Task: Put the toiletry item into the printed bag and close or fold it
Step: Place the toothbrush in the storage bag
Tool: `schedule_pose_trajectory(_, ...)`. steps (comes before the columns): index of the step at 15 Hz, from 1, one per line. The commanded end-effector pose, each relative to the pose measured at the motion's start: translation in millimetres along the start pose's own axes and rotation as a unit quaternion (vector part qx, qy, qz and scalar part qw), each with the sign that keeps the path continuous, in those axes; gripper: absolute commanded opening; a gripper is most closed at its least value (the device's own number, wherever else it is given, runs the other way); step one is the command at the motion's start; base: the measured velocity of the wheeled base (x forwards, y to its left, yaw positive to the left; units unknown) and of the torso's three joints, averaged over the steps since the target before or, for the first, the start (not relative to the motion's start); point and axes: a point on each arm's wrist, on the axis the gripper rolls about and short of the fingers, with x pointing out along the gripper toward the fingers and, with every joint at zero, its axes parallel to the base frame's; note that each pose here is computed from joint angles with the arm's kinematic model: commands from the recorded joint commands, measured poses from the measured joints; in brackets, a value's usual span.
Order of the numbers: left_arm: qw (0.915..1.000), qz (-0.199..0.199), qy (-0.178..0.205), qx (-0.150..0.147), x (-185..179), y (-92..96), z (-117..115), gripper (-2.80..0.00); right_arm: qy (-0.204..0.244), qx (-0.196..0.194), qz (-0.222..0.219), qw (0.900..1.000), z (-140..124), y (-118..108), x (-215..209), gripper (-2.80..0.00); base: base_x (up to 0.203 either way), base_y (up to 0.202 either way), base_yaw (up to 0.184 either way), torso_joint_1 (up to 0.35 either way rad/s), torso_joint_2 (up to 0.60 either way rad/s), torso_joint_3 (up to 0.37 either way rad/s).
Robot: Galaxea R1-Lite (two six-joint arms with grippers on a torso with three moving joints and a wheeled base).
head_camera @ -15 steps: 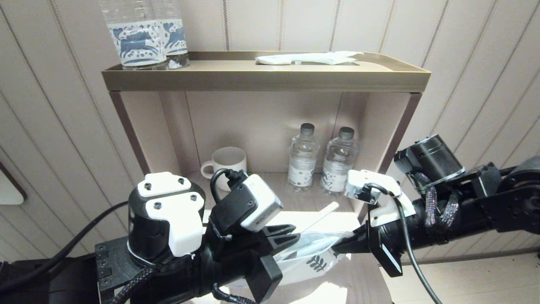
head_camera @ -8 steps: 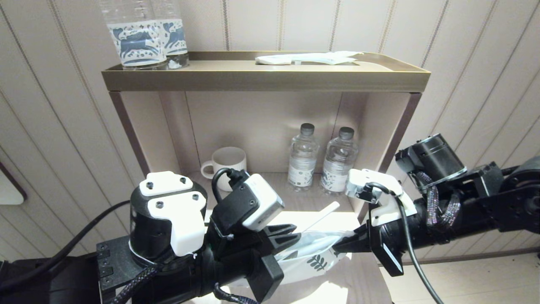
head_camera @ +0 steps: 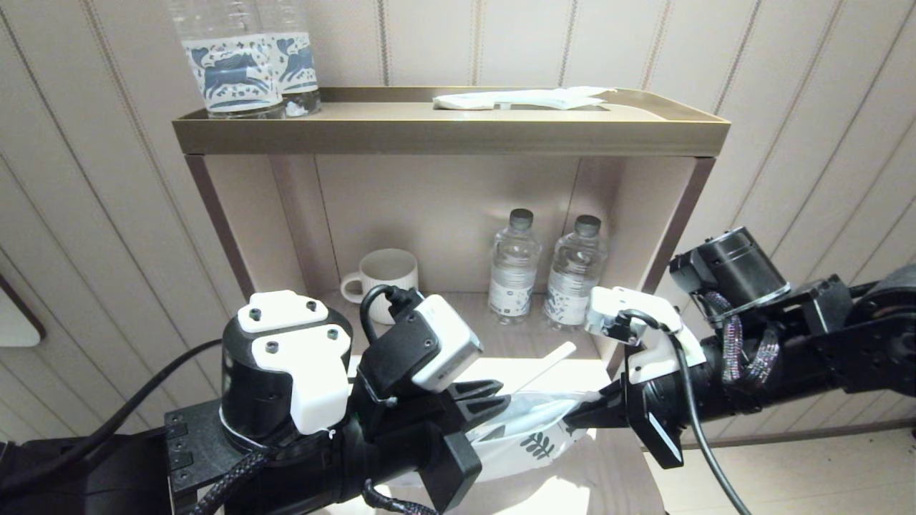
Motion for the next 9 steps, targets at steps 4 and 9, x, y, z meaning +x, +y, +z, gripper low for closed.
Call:
schedule_pose_trajectory(4,1.0,0.007,-0.005,0.002,-1.9,-1.0,2.1,-2.8,0.001,-0.001,0.003,1.0,-0.4,0.1,1.1,-2.8,0.0,0.0,0.0,0.0,0.0,0.0)
schedule_pose_trajectory(9,0.9999,0.005,-0.002,0.01,0.7,-1.9,-0.9,-2.8,0.002,0.0,0.002,1.0,-0.4,-0.2,1.5,-2.8,0.0,0.0,0.0,0.0,0.0,0.0)
